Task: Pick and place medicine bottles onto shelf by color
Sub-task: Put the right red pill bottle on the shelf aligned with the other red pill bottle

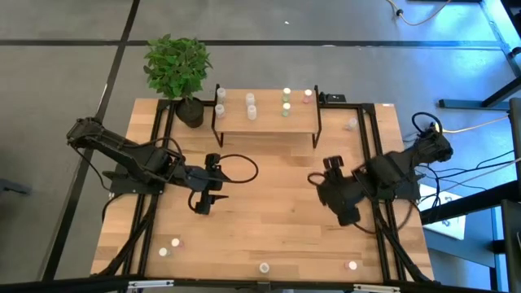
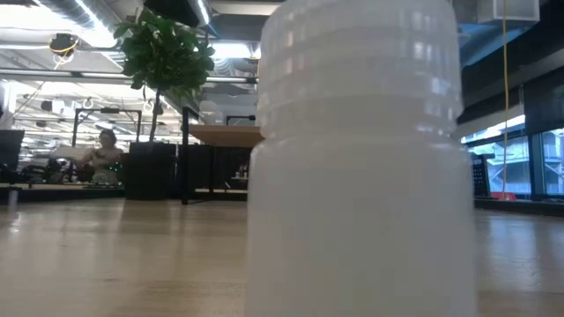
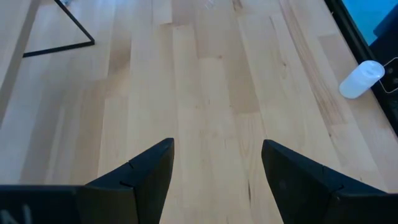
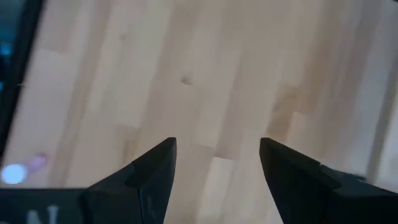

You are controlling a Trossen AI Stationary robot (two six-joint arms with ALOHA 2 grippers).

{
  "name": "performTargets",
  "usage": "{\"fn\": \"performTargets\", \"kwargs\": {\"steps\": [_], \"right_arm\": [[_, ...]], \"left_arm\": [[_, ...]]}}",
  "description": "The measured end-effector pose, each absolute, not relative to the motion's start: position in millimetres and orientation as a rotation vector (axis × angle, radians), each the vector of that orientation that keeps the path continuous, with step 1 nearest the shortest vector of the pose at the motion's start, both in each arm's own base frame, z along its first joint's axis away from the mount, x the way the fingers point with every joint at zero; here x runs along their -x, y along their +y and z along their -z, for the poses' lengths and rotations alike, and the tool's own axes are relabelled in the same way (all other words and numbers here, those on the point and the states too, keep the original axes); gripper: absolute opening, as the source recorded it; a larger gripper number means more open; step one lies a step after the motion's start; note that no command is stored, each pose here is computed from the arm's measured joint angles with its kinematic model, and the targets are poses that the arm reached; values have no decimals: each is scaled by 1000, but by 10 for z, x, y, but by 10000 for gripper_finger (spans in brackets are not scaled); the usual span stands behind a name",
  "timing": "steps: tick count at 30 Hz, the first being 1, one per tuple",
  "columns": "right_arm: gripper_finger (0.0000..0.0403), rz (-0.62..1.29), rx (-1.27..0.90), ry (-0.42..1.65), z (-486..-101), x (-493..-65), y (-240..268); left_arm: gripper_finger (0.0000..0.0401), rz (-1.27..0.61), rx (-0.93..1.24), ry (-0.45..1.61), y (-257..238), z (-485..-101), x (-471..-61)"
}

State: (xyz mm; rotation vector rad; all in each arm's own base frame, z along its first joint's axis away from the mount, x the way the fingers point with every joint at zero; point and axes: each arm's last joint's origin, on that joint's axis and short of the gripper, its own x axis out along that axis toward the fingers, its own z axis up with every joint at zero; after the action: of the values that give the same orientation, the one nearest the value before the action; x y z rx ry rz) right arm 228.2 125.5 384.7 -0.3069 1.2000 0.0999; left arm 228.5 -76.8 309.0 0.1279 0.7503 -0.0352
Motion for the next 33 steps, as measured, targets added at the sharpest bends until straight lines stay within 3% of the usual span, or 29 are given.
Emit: {"fn": "performTargets", "kwargs": {"steps": [7,22,33], "right_arm": [[233,-176,319,1177,-3846,-2097,1561],[233,-125,127,1191,-3814,-1771,1965],[233,-151,180,1278,-3454,-1640,2548]], "left_arm": [[237,35,-128,750,-768,-3090,-2285],[237,35,-128,750,-768,-3090,-2285],[237,35,-128,750,-768,-3090,-2285]]}}
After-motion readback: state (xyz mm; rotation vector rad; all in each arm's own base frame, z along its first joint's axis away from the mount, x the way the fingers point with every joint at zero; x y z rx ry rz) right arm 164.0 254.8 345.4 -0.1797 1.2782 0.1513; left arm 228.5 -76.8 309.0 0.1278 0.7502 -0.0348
